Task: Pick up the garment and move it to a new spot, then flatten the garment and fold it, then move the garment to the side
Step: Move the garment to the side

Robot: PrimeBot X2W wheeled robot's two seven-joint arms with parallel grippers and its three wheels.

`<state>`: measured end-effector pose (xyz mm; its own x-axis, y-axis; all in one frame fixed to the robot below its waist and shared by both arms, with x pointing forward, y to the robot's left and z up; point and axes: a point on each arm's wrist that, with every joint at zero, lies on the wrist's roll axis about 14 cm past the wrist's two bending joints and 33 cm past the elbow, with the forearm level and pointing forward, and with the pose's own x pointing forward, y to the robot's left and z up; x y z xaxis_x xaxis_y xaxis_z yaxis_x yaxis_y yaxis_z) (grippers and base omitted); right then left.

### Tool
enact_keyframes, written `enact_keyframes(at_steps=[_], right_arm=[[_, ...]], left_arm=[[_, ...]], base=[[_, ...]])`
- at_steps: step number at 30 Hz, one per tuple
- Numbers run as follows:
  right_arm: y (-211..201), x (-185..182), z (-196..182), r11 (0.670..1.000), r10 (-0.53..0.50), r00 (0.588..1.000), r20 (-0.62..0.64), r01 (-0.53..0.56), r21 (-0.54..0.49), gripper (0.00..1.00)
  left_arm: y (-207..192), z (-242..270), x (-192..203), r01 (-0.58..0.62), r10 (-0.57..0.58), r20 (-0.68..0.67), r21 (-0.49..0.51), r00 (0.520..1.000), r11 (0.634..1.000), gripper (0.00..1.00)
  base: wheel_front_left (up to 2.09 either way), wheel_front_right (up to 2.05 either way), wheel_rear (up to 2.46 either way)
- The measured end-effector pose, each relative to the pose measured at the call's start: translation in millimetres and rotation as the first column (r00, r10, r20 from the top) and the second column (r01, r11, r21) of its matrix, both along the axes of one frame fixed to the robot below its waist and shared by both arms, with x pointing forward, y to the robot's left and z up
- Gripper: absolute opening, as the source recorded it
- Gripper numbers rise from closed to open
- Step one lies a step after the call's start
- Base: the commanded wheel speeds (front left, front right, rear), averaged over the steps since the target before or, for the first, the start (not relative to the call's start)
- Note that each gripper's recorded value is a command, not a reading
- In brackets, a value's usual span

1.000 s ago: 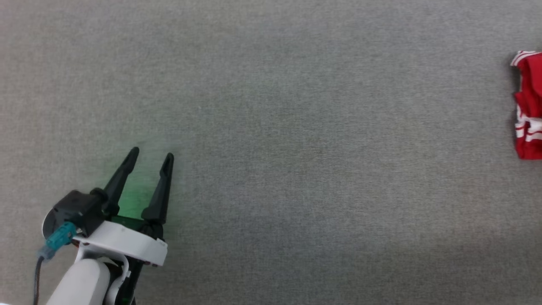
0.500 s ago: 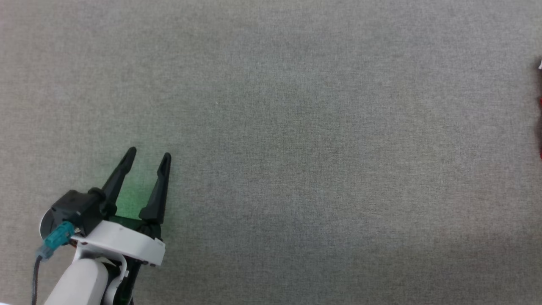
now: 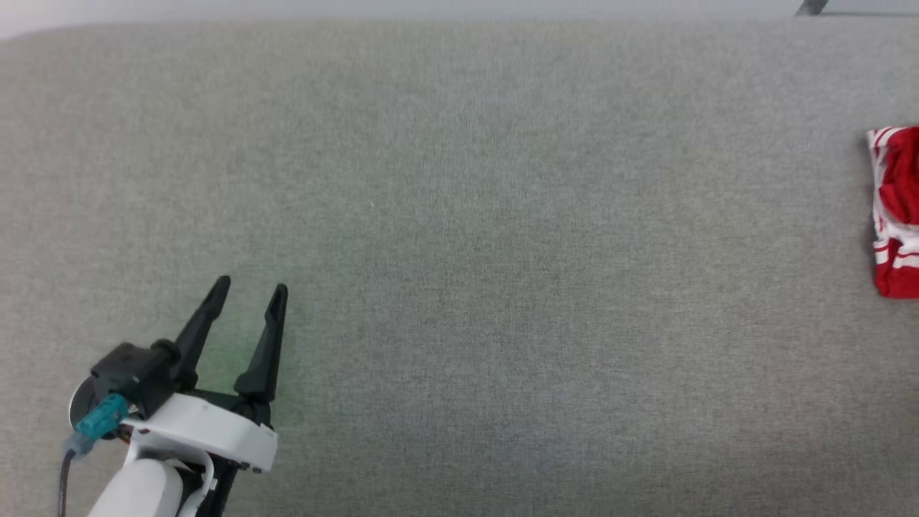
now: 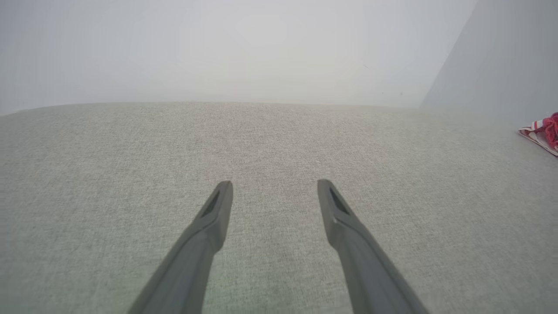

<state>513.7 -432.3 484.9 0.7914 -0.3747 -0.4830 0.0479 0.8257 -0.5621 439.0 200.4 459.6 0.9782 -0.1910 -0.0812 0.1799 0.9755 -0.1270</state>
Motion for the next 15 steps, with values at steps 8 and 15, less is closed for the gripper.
enact_keyframes(at_steps=[8,15], right_arm=[[34.7,2.8,37.4,0.992,0.082,0.978,0.193,-0.098,0.077,1.0],[70.5,-7.8,62.8,0.97,0.147,0.92,0.362,-0.206,0.131,1.0]], left_arm=[[5.2,23.3,-17.0,-0.023,0.024,0.052,-0.013,0.998,1.0,1.0],[17.2,40.3,-38.4,-0.07,0.072,0.09,-0.019,0.993,0.997,1.0]], base=[[0.0,0.0,0.0],[0.0,0.0,0.0]])
